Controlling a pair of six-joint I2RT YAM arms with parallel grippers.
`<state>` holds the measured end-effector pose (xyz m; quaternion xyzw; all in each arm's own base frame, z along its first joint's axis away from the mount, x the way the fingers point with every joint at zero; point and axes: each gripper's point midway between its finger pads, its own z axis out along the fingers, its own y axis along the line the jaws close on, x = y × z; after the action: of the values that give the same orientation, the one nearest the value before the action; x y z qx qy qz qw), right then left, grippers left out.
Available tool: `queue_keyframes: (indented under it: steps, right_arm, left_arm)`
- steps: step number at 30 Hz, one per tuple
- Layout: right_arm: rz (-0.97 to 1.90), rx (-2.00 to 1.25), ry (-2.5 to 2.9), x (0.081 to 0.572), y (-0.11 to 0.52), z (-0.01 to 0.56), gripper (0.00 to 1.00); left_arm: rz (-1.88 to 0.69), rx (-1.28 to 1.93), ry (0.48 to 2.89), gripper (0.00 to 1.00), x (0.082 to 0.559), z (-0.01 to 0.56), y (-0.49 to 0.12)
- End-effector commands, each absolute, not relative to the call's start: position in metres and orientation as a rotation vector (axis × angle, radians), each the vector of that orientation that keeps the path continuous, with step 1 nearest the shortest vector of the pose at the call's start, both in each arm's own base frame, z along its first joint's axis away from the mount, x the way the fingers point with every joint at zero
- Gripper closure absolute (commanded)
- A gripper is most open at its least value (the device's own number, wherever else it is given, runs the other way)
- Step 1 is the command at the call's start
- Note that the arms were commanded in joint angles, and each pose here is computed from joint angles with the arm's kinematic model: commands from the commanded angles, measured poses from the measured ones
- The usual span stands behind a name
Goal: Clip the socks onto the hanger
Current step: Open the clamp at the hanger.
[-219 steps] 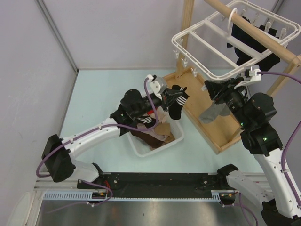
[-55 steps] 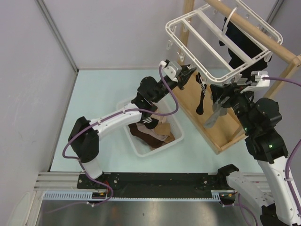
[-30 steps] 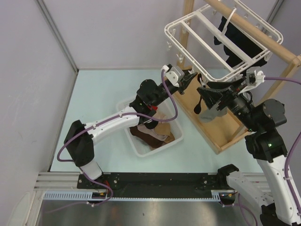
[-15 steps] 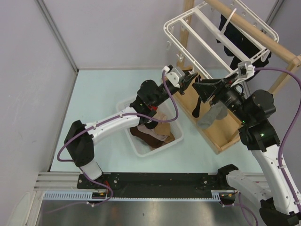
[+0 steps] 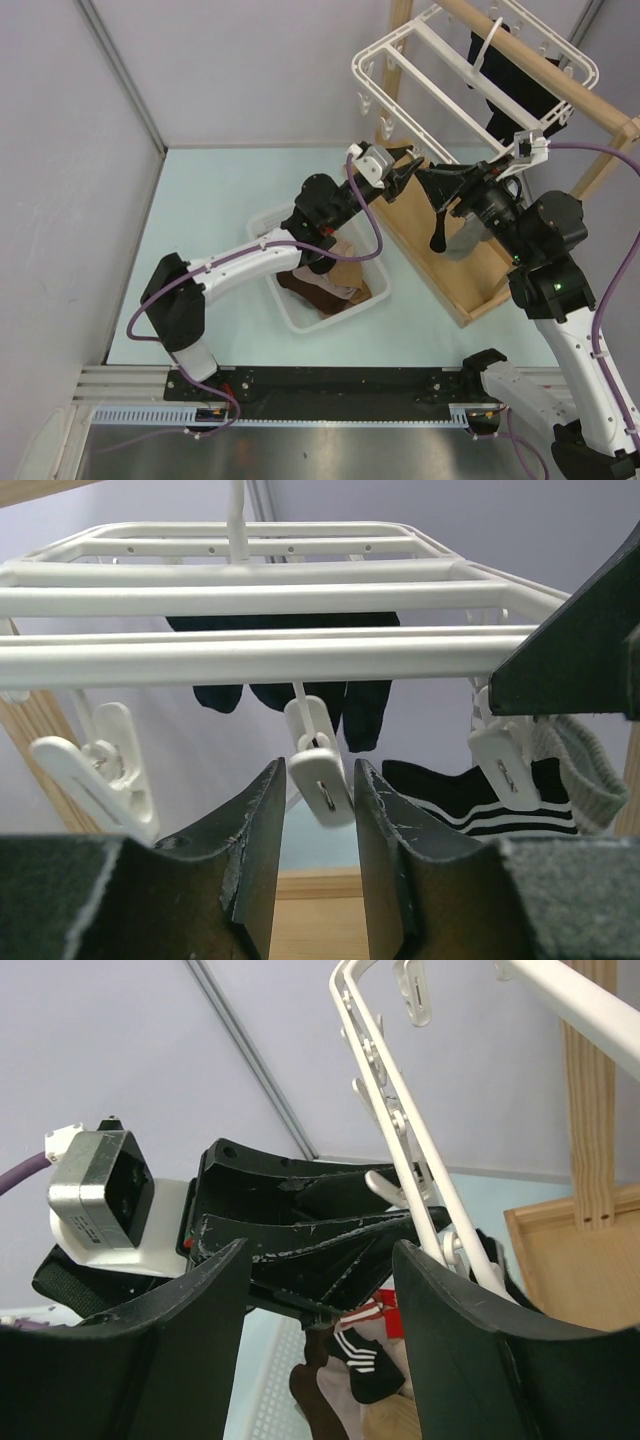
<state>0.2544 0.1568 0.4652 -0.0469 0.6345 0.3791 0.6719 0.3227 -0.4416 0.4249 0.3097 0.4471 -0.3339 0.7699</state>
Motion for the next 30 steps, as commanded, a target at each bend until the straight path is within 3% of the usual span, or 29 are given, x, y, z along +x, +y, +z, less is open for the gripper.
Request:
queue_keyframes:
  steps: [1, 7, 17, 30]
  right_arm:
    - [0.843, -0.088, 1.371, 0.251, 0.150, 0.481, 0.37]
    - [0.843, -0.090, 1.373, 0.250, 0.150, 0.481, 0.37]
    - [0.846, -0.093, 1.370, 0.249, 0.150, 0.481, 0.37]
    - [0.881, -0.128, 1.360, 0.246, 0.157, 0.484, 0.37]
  left_arm:
    - [-0.728, 0.652, 0.923, 0.62, 0.322, 0.435, -0.445]
    - [-0.736, 0.651, 0.926, 0.58, 0.324, 0.428, -0.449]
    - [-0.738, 0.622, 0.906, 0.61, 0.328, 0.430, -0.453]
    - [-0.736, 0.596, 0.886, 0.97, 0.325, 0.435, -0.445]
